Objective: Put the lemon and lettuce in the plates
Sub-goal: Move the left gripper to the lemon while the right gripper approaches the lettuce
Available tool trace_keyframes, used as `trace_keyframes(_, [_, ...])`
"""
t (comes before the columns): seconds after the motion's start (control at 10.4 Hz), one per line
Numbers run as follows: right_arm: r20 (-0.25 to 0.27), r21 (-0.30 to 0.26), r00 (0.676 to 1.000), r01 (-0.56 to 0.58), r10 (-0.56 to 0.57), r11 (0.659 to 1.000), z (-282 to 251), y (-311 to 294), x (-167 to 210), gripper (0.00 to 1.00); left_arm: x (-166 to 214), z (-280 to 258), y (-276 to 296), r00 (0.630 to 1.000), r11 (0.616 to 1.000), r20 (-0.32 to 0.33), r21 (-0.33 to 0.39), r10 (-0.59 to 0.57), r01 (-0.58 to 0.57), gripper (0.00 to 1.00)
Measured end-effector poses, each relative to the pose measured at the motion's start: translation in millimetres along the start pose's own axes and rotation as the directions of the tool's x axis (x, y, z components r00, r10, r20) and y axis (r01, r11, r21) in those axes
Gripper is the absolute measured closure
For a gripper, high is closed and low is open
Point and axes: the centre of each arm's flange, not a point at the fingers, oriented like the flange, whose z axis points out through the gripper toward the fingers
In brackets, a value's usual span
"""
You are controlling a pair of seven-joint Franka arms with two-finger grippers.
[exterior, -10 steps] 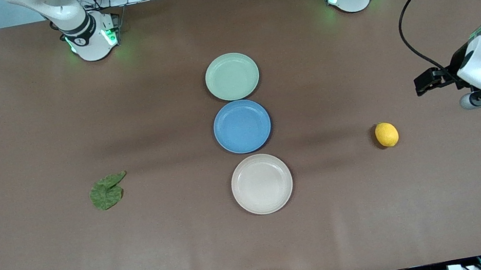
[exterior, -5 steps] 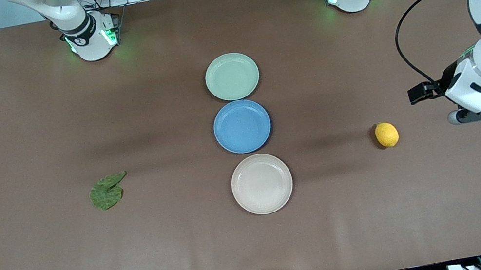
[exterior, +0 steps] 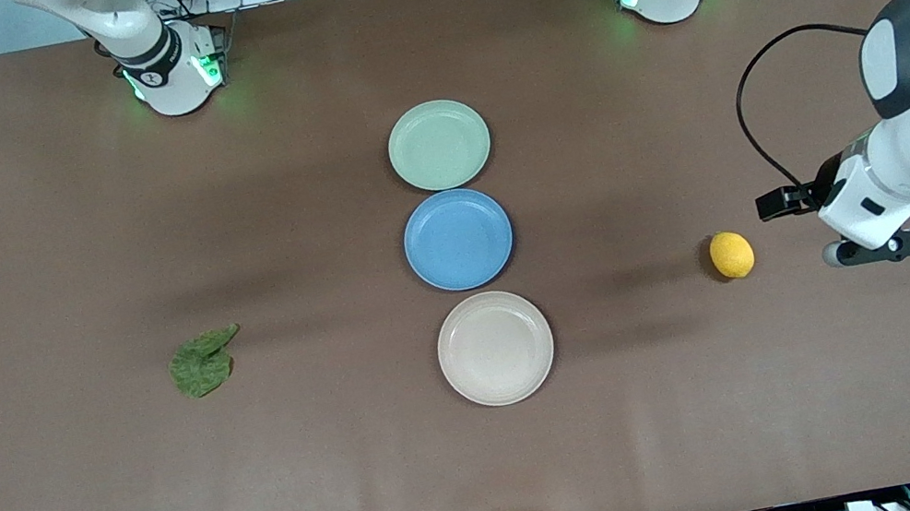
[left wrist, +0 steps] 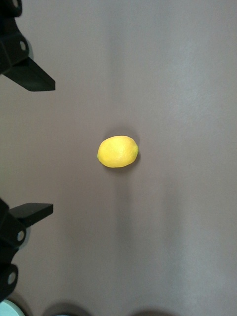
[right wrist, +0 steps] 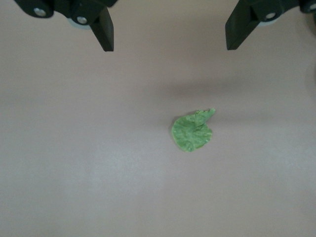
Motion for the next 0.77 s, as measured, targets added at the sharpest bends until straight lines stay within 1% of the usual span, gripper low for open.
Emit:
trace_keyframes(0.38, [0.012, -0.002, 1.000, -0.004, 0.004, 1.000, 24.6, -16.0, 15.0, 0.00, 10.1, 28.7, 0.2, 0.999, 1.000, 0.042, 0.000, 0.000, 0.000, 0.00])
trace_keyframes(0.58, [0.031, -0.003, 0.999, -0.006, 0.006, 1.000, 40.0, -25.8, 20.7, 0.00, 15.7, 40.0, 0.1, 0.999, 1.000, 0.046, -0.002, 0.000, 0.000, 0.00])
trace_keyframes(0.77, [0.034, -0.004, 0.999, -0.010, 0.010, 1.000, 60.7, -26.8, 27.1, 0.00, 20.2, 51.6, 1.2, 0.998, 1.000, 0.055, -0.003, 0.001, -0.001, 0.00])
